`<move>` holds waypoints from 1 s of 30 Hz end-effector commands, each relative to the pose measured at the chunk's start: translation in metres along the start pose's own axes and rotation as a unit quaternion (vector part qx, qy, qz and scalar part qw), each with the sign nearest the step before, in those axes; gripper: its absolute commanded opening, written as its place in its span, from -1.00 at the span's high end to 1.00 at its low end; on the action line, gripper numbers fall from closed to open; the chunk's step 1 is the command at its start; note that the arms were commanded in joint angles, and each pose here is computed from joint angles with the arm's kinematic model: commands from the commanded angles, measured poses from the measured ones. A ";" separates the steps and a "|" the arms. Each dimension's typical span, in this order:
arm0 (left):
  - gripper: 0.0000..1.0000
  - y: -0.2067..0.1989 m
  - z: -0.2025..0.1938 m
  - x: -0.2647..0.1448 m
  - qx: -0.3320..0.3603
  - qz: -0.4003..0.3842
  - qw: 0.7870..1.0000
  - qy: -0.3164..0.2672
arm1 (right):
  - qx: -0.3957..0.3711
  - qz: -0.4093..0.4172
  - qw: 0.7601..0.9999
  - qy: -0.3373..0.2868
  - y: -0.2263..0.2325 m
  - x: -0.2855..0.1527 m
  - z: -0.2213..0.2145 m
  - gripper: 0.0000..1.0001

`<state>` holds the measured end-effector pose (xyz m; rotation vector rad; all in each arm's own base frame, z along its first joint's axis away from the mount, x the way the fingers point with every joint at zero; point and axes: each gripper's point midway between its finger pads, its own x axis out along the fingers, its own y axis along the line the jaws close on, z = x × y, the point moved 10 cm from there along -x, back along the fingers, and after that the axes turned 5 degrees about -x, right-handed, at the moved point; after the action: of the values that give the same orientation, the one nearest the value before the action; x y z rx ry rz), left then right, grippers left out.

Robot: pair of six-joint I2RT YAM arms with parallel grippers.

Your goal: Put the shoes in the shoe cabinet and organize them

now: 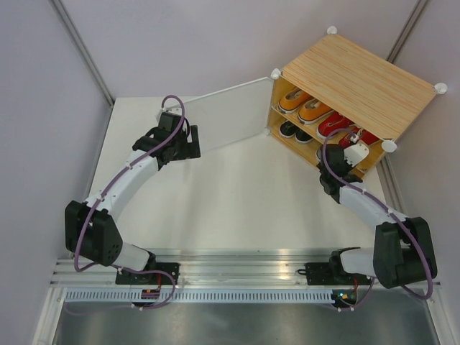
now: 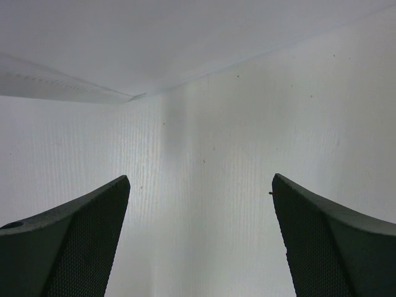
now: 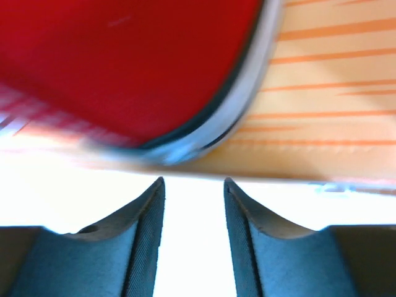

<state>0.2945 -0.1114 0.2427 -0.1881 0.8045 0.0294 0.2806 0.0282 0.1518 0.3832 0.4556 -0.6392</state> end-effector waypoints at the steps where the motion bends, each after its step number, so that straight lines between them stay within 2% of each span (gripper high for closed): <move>1: -0.96 0.001 0.005 -0.010 -0.011 -0.007 1.000 -0.013 | -0.042 0.073 0.996 0.040 0.001 -0.015 -0.006 0.00; 7: -0.96 0.000 0.005 -0.011 -0.012 -0.011 1.000 -0.013 | -0.100 0.147 0.981 0.079 0.001 -0.035 -0.008 -0.06; 13: -0.96 -0.001 0.005 -0.010 -0.015 -0.019 1.000 -0.008 | -0.148 0.233 0.955 0.104 0.008 -0.055 -0.004 -0.08; 18: -0.96 -0.003 0.005 -0.010 -0.017 -0.025 1.000 -0.006 | -0.179 0.325 0.926 0.074 0.032 -0.077 0.011 -0.06; 23: -0.96 -0.006 0.003 -0.008 -0.022 -0.038 0.999 0.004 | -0.214 0.401 0.891 0.004 0.070 -0.102 0.042 -0.06; 25: -0.96 -0.005 0.002 -0.008 -0.022 -0.038 0.999 0.006 | -0.231 0.427 0.874 -0.026 0.091 -0.105 0.056 -0.06; 27: -0.96 -0.006 0.003 -0.008 -0.022 -0.039 0.999 0.004 | -0.244 0.433 0.867 -0.029 0.109 -0.095 0.058 -0.06; 30: -0.96 -0.006 0.004 -0.008 -0.023 -0.040 0.999 0.003 | -0.243 0.446 0.859 -0.068 0.139 -0.091 0.079 -0.06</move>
<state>0.2919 -0.1159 0.2451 -0.2240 0.8182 -0.0228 0.3016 0.1278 0.2698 0.0876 0.3676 0.3096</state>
